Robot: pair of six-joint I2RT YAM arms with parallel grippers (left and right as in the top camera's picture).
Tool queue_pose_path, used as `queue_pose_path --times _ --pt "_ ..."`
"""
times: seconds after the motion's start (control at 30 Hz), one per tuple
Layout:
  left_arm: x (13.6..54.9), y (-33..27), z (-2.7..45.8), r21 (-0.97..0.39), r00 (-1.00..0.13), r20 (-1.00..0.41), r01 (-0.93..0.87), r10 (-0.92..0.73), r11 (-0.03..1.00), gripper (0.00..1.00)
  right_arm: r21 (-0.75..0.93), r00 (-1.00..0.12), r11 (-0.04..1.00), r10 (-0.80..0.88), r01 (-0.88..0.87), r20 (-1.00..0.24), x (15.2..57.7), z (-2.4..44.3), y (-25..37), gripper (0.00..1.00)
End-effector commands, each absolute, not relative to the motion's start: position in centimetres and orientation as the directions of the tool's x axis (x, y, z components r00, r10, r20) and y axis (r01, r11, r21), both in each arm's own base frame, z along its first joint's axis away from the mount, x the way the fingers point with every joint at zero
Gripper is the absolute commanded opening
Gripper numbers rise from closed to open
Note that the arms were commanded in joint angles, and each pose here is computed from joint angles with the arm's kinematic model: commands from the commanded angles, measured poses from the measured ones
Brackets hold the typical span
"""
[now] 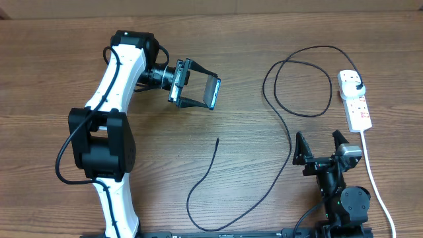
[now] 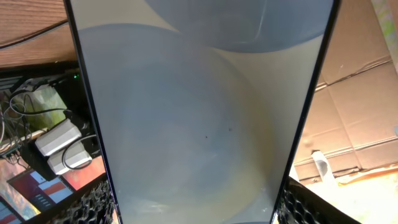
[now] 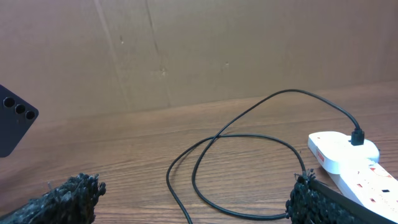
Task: Plug charger to phone and switch on socket
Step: 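Hold the phone raised in the left gripper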
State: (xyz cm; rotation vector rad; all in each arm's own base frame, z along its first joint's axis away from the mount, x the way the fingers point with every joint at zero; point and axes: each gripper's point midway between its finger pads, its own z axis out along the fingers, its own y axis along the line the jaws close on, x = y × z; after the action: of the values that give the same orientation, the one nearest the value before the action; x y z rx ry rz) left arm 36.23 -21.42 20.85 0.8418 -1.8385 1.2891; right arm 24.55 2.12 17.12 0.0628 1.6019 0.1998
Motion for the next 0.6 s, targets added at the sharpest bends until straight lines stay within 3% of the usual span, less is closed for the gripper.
queue_pose_path --times 0.0,0.27,0.57 --pt "36.6 -21.8 22.0 -0.491 -0.525 0.847 -0.831 -0.081 0.262 0.04 0.17 -0.035 0.984 0.168 -0.062 -0.985 24.6 17.0 1.7 1.0" --pt "36.3 -21.5 21.0 -0.48 -0.534 0.837 -0.822 -0.122 0.305 0.04 0.17 -0.035 0.984 0.168 -0.062 -0.985 24.6 17.0 1.7 1.0" --pt "35.4 -19.4 16.7 -0.4 -0.579 0.758 -0.776 -0.3 0.487 0.04 0.17 -0.035 0.984 0.168 -0.062 -0.985 24.6 17.0 1.7 1.0"
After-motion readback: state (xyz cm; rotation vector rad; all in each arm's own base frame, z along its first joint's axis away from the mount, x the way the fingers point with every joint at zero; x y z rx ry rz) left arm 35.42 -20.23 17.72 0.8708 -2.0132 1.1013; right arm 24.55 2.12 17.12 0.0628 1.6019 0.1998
